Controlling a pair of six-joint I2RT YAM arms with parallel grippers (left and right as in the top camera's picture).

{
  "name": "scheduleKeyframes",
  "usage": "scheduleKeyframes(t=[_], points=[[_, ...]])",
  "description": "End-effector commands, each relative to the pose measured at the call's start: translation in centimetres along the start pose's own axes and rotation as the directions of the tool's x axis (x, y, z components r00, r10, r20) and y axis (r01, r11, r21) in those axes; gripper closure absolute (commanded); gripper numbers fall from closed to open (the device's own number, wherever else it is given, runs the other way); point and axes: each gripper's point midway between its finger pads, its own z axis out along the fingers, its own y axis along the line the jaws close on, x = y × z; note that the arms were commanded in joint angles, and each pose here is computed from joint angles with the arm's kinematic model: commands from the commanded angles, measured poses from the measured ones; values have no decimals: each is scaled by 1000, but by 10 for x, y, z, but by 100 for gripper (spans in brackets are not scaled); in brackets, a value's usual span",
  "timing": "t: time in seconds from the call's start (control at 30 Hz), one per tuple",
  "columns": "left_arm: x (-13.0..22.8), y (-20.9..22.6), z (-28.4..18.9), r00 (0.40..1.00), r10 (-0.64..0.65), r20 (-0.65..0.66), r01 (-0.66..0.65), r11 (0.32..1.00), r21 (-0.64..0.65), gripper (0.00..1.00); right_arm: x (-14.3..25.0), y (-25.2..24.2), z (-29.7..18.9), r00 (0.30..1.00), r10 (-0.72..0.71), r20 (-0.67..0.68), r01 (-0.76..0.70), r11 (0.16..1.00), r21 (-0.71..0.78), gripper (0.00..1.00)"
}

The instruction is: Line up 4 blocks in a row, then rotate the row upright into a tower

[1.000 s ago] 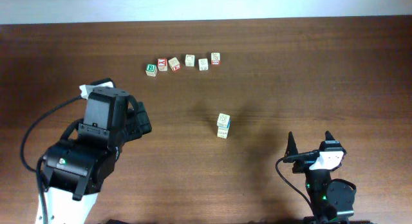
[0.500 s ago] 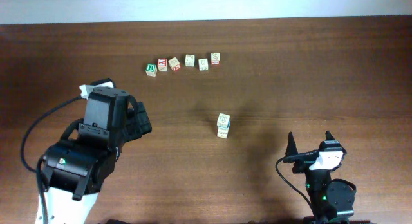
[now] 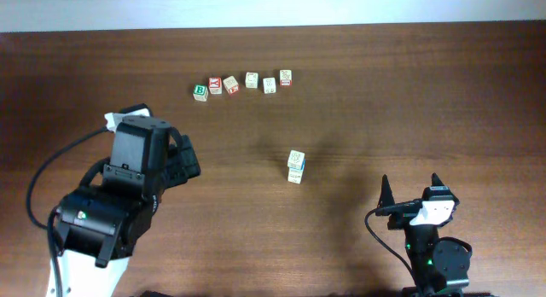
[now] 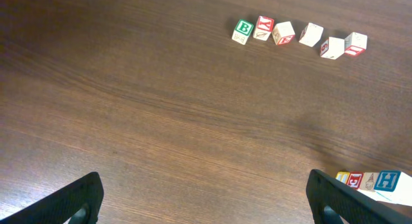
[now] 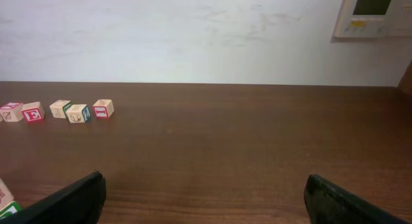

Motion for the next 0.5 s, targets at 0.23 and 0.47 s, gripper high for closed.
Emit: scheduleKeyframes(t=[0.23,0.47], points=[[3,10,16,901,51,431,-92,993,74,1,3,-4,0,1000,1,0,-1,1000,23,2],[55,27,40,755,51,654,-188,972,141,1,3,-4,0,1000,1,0,-1,1000,23,2]])
